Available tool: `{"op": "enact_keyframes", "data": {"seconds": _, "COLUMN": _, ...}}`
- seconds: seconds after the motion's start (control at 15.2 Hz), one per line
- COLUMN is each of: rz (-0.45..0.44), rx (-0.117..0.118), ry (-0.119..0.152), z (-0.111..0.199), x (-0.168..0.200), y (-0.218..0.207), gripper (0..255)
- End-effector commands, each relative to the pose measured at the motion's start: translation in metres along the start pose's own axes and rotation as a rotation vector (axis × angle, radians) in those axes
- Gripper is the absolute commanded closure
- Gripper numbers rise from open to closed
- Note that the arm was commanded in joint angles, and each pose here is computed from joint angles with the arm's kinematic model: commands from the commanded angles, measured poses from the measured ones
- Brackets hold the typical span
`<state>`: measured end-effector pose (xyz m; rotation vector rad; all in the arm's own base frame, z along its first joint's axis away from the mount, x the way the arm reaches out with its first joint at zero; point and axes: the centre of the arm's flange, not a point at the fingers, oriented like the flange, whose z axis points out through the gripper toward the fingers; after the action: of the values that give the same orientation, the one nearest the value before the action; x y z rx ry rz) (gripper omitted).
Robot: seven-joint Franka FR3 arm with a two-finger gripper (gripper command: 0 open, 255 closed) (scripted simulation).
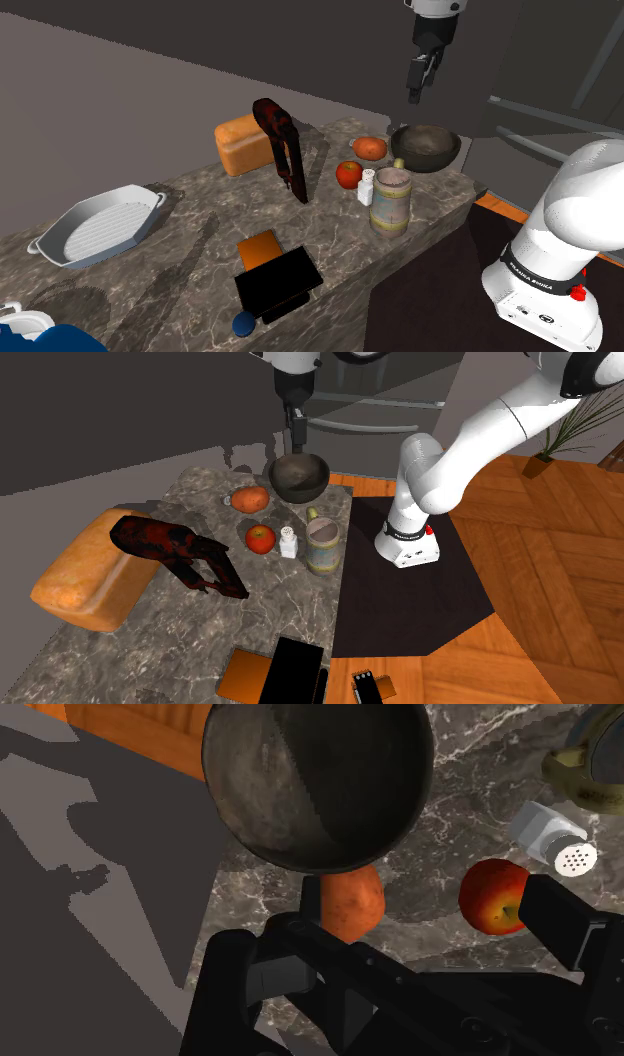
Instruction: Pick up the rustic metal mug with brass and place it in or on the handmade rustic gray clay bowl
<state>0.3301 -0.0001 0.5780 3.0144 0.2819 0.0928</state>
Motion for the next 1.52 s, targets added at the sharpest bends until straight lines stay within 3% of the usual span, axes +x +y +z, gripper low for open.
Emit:
{"op": "enact_keyframes", "data": {"seconds": 0.0, "rz": 0.0, "rx": 0.0, "ry": 0.0, "z": 0.0, "x": 0.0, "y": 0.0, "gripper": 0}}
{"op": "enact_keyframes", "data": {"seconds": 0.79, "rz": -0.071, "rx": 0.113, "ry": -0.117, "z": 0.063, "x": -0.006, "y": -0.127, "gripper": 0}}
{"op": "enact_keyframes", "data": {"seconds": 1.45, "rz": -0.074, "rx": 0.118, "ry": -0.122, "z": 0.105, "x": -0.012, "y": -0.137, "gripper": 0}}
